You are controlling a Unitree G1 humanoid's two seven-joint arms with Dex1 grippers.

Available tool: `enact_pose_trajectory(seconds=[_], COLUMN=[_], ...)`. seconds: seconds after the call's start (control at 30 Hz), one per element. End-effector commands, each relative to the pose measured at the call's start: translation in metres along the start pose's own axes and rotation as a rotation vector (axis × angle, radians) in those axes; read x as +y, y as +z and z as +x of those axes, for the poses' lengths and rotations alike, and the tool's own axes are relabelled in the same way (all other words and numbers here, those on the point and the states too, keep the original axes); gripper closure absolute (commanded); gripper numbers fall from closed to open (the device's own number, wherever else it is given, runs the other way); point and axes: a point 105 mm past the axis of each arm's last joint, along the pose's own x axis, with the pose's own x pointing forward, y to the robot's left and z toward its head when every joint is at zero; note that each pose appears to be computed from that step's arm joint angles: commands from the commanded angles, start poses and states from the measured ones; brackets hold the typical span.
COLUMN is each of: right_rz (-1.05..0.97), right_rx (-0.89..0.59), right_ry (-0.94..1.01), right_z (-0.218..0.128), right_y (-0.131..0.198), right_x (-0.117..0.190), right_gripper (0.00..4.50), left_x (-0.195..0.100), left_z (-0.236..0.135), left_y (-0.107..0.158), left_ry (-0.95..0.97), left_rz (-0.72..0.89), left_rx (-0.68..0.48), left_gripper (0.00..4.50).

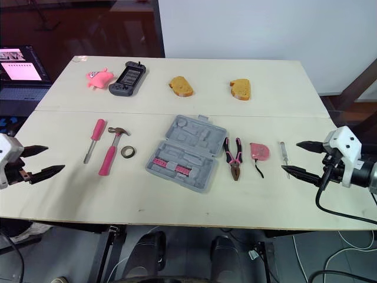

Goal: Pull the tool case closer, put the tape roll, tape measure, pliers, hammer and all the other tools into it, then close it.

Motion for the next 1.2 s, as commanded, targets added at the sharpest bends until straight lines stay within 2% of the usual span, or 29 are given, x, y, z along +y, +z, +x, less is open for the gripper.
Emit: enact_pose_trajectory(seconds=[0.03, 0.53, 0.73, 0.97, 1.07, 1.2], right_rz=[-0.049, -0.039, 0.08, 0.133, 0.09, 0.099], right_rx=[-0.015, 0.005, 0.009, 0.063, 0.096, 0.125], right_ry=[0.0, 0.014, -0.016, 0.008, -0.016, 0.0], right_z=[-0.002, -0.003, -0.005, 0.009, 0.018, 0.025], right_y=[0.011, 0.003, 0.007, 0.013, 0.012, 0.014], right_x=[-0.003, -0.002, -0.001, 0.04, 0.06, 0.08], right_gripper=[0.0, 0.0, 0.0, 0.0, 0.0, 0.0], left_x=[0.001, 0.001, -0.004, -0.04, -0.053, -0.057], left_z=[-0.001, -0.002, 0.011, 0.05, 0.071, 0.093], left_y=[0.013, 0.017, 0.037, 0.091, 0.089, 0.098], left_ry=[-0.026, -0.045, -0.104, -0.367, -0.446, -0.504], left_rz=[0.028, 0.027, 0.073, 0.08, 0.188, 0.253], left_rx=[-0.016, -0.019, -0.006, -0.076, -0.031, -0.038], left_gripper=[0.05, 0.05, 0.05, 0.05, 0.05, 0.05])
